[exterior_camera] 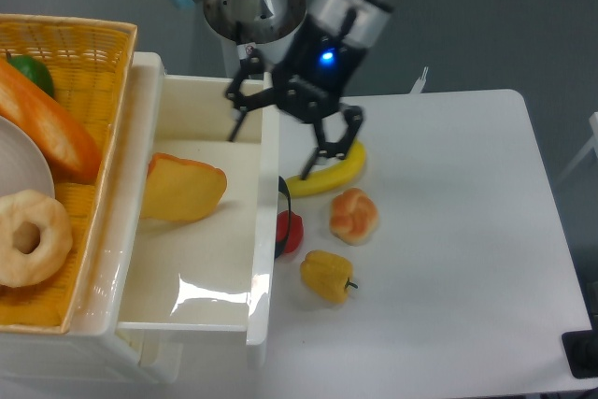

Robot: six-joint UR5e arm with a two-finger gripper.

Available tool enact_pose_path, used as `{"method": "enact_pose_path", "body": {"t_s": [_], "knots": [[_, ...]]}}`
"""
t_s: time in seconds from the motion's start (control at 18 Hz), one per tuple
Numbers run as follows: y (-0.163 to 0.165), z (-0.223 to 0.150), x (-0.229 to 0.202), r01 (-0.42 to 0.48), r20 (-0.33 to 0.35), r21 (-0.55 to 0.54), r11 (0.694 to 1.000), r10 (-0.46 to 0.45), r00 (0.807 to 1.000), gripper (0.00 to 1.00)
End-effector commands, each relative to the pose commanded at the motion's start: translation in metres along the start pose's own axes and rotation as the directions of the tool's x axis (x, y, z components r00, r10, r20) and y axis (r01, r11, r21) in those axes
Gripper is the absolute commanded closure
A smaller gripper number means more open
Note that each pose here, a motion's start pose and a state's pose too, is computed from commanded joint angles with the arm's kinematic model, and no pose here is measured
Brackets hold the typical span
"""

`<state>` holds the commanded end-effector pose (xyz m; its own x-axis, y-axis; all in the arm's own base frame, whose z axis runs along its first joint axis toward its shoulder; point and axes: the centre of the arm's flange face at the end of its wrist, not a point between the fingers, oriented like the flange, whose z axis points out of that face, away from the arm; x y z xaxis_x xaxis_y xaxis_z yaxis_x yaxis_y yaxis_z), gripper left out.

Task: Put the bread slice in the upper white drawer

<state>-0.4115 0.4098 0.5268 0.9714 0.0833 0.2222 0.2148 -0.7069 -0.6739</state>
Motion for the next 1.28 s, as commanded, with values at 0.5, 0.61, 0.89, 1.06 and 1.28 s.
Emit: {"method": "enact_pose_path", "body": {"t_s": [0.5,0.61,0.89,1.06,1.28], "knots": [[0.047,-0.011,-0.063,-0.136,0.153,-0.263,0.955,0.181,0.972,0.0],[0.061,-0.011,-0.081,-0.158,0.161,-0.329,0.931,0.22,0.962,0.0],[0.086,-0.001,-0.113,-0.222,0.123,-0.438,0.871,0.303,0.945,0.0],[0.099,0.011,-0.128,-0.27,0.076,-0.475,0.838,0.344,0.936,0.0],[0.12,0.029,-0.153,-0.339,0.0,-0.572,0.747,0.413,0.911,0.0]]}}
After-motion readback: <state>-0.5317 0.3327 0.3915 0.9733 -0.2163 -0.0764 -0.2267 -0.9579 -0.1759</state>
